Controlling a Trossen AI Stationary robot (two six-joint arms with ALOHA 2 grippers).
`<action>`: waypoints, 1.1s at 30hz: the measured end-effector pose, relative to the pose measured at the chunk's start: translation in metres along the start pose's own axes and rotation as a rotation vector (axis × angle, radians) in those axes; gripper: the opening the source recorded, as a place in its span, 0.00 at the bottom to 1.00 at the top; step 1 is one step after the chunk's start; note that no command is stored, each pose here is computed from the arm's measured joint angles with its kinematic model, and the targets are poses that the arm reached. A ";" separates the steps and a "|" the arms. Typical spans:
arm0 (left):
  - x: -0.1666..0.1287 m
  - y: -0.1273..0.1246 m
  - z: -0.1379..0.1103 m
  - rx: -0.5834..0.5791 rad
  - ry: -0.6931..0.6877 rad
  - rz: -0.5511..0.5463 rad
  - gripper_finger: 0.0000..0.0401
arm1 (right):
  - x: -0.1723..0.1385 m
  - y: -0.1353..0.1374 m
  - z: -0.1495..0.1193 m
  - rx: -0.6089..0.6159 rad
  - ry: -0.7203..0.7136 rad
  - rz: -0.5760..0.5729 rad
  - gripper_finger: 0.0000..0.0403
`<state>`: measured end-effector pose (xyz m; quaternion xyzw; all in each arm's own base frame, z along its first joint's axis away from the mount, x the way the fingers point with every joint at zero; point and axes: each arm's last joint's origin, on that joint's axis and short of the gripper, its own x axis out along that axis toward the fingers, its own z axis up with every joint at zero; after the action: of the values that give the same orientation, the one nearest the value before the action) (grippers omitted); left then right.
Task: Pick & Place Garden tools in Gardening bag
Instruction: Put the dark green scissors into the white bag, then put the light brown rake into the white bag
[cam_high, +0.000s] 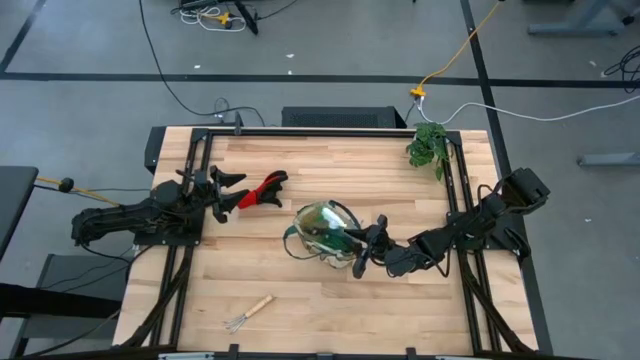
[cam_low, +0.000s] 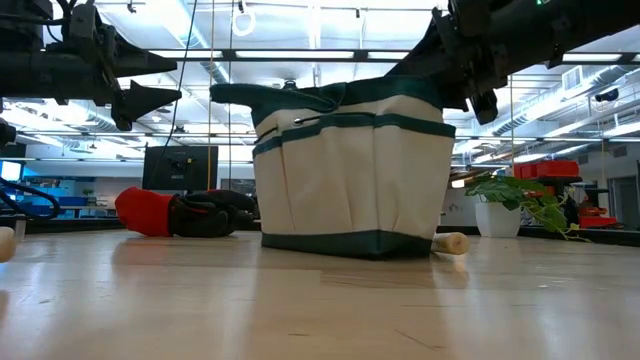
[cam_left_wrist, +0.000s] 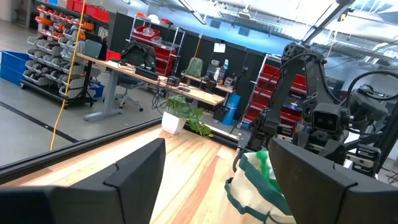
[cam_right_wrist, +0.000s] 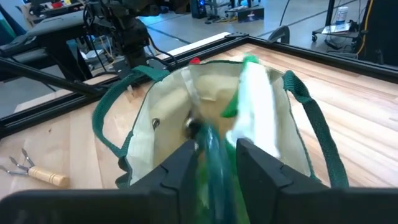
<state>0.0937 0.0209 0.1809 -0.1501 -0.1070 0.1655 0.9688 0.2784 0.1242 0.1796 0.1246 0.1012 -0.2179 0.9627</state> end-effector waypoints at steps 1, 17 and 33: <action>0.000 0.000 0.000 0.000 0.000 -0.001 0.73 | 0.000 0.000 0.000 0.000 0.000 0.000 0.29; 0.000 0.000 0.000 0.000 0.000 0.000 0.73 | -0.006 0.000 0.019 -0.060 -0.088 -0.028 0.24; 0.000 0.000 0.000 -0.001 0.000 0.000 0.73 | -0.044 -0.032 0.038 0.203 0.252 0.051 0.24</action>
<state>0.0937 0.0209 0.1808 -0.1504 -0.1068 0.1654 0.9688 0.2307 0.1029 0.2202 0.2501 0.1955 -0.1853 0.9300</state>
